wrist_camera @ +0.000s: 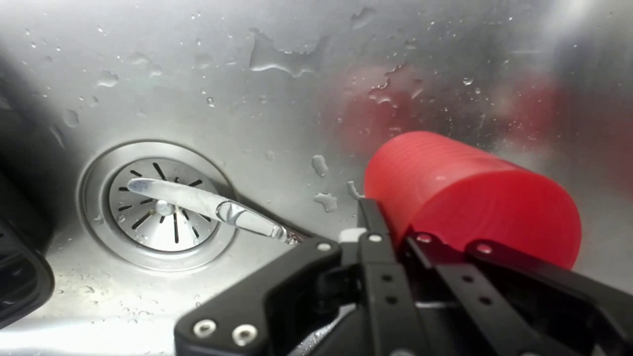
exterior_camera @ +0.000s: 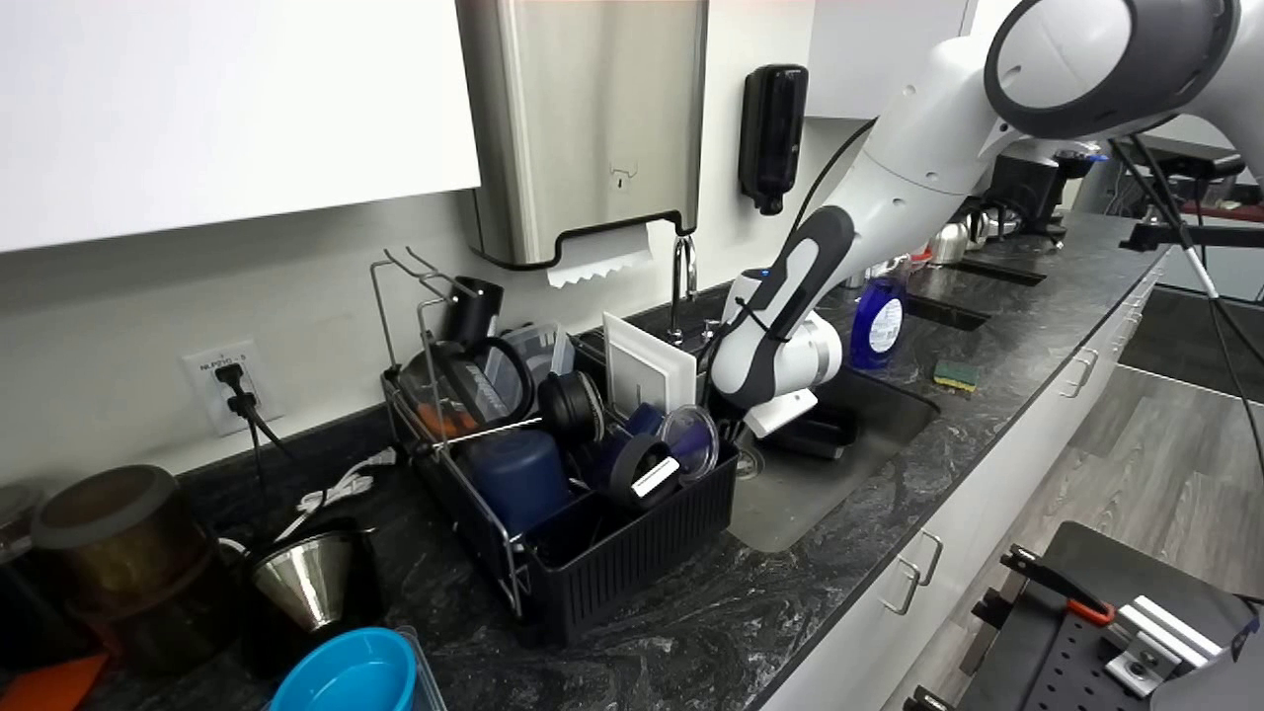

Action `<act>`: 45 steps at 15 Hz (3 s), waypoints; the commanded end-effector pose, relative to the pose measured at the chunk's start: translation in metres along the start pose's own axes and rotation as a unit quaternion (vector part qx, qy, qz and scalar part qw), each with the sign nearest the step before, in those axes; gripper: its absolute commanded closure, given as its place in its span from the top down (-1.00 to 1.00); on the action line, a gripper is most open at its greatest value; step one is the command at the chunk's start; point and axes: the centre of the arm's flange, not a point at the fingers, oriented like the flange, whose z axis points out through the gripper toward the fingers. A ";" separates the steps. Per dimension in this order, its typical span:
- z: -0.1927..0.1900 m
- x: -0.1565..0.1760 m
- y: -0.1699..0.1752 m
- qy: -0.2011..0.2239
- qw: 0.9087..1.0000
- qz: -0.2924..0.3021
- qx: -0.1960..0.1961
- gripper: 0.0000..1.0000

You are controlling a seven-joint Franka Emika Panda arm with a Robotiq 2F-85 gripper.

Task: Put the red cup in the black bowl

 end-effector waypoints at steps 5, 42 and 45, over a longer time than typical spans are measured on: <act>-0.040 -0.009 0.008 -0.028 0.999 -0.008 -0.021 -0.98; -0.060 0.061 0.160 -0.002 0.990 0.125 -0.065 -0.98; -0.056 0.070 0.184 -0.003 0.987 0.146 -0.073 -0.98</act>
